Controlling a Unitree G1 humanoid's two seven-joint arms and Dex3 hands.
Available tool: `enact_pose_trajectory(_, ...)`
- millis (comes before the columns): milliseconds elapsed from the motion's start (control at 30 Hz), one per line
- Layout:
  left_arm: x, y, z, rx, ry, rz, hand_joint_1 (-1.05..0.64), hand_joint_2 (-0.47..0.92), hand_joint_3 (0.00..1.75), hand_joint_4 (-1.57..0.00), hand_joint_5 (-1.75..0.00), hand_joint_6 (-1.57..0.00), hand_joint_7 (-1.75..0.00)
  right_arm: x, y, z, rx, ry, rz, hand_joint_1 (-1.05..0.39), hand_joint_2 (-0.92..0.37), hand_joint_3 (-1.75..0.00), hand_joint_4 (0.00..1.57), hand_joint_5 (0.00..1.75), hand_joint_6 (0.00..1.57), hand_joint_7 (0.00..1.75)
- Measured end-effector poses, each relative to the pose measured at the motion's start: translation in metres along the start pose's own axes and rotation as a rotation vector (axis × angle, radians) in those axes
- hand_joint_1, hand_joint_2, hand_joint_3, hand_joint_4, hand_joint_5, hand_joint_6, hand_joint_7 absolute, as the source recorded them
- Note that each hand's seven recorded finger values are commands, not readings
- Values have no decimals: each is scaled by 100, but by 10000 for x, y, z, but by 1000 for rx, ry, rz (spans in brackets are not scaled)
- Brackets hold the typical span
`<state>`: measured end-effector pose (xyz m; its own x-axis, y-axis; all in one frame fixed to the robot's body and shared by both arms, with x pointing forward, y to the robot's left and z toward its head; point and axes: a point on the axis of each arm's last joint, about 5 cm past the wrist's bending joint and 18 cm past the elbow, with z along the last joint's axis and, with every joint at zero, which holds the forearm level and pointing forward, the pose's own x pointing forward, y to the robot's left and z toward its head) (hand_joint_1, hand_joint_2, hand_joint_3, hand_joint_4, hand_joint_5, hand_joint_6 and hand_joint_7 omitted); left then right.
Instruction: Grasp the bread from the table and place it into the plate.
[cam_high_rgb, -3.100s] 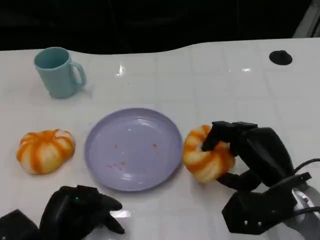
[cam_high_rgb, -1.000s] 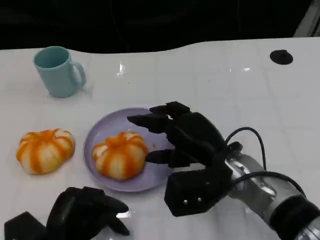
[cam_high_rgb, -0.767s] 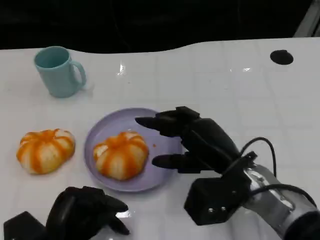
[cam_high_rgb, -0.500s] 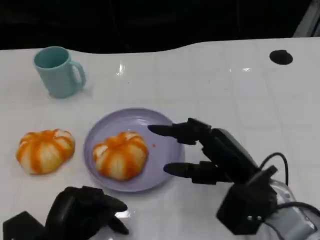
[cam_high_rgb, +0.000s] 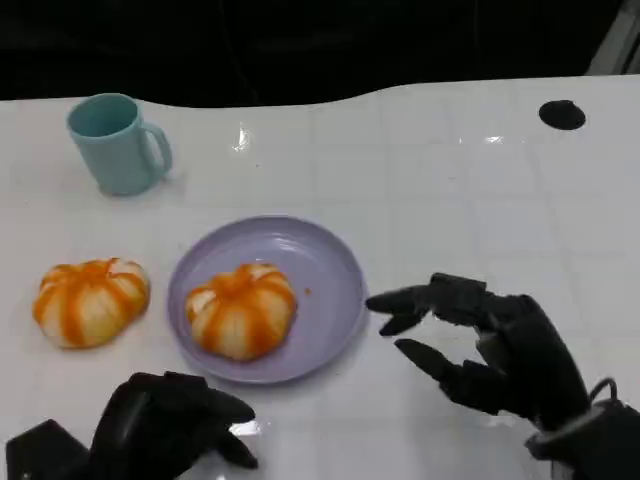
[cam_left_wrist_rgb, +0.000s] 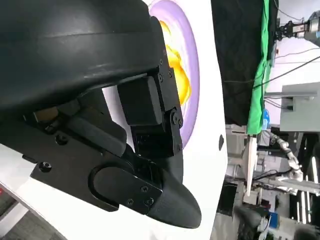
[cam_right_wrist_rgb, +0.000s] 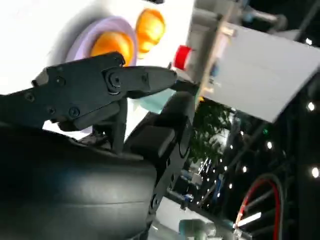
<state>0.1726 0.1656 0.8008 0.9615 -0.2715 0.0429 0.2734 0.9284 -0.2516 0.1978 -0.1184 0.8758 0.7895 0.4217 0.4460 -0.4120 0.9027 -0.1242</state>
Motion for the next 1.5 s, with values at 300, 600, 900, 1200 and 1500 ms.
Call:
enact_pose_trajectory(300,4,-5,4,-1,1,-3,-105,86,0,-154,-56,-157,-21,-302,-64,66,84,39,-74,-22,-46,-121,74,174,71,145)
enact_pose_trajectory(600,3,-2,5,-1,0,-2,-105,87,0,-153,-57,-157,-21,-536,-82,49,99,94,-100,-26,-46,-122,77,175,66,157)
enact_pose_trajectory(900,-8,29,16,3,1,-3,-105,87,0,-154,-57,-157,-21,-596,-8,34,93,102,-111,-27,-42,-129,77,175,64,164)
enact_pose_trajectory(1200,-21,53,19,-4,0,-1,-105,86,0,-154,-57,-157,-21,-604,-7,-16,93,106,-123,-26,-46,-124,75,175,62,164)
enact_pose_trajectory(1500,-38,84,25,-10,-1,5,-105,86,0,-153,-57,-157,-19,-560,-5,-37,114,110,-136,-23,-44,-127,77,175,64,161)
